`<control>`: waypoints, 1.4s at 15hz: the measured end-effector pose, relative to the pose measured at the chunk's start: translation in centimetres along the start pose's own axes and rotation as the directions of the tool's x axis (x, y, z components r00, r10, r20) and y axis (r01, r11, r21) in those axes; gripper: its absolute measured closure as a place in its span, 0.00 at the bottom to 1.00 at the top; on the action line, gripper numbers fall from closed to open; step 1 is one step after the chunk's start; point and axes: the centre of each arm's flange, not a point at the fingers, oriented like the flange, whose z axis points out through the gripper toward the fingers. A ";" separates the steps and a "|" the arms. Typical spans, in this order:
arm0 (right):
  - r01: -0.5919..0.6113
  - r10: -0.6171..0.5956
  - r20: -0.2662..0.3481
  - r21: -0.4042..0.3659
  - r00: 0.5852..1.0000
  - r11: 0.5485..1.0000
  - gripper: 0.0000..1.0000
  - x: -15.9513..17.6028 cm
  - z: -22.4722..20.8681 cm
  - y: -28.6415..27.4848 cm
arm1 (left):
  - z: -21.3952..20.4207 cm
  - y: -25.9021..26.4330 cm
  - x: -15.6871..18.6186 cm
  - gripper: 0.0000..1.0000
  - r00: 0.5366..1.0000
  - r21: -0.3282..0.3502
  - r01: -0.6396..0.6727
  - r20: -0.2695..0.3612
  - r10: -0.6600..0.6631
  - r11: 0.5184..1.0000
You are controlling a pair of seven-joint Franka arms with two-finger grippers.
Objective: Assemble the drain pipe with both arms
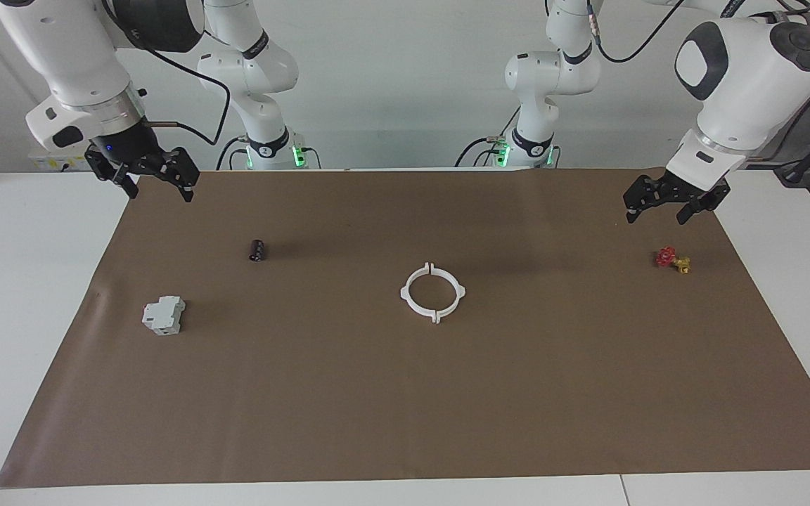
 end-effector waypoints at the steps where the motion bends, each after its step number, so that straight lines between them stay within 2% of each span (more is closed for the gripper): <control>1: 0.000 0.000 0.000 0.000 1.000 1.000 0.00 0.0 0.0 0.0 | 0.0 0.0 0.0 0.00 1.000 0.000 0.000 0.000 0.000 1.000; 11: 0.000 0.000 0.000 0.000 1.000 1.000 0.00 0.0 0.0 0.0 | -0.1 0.4 0.0 0.00 1.000 0.000 0.005 0.002 -0.005 1.000; 21: 0.000 0.000 0.000 0.000 1.000 1.000 0.00 0.0 0.0 0.0 | -2.7 0.8 -0.3 0.00 1.000 0.005 0.005 -0.029 -0.005 1.000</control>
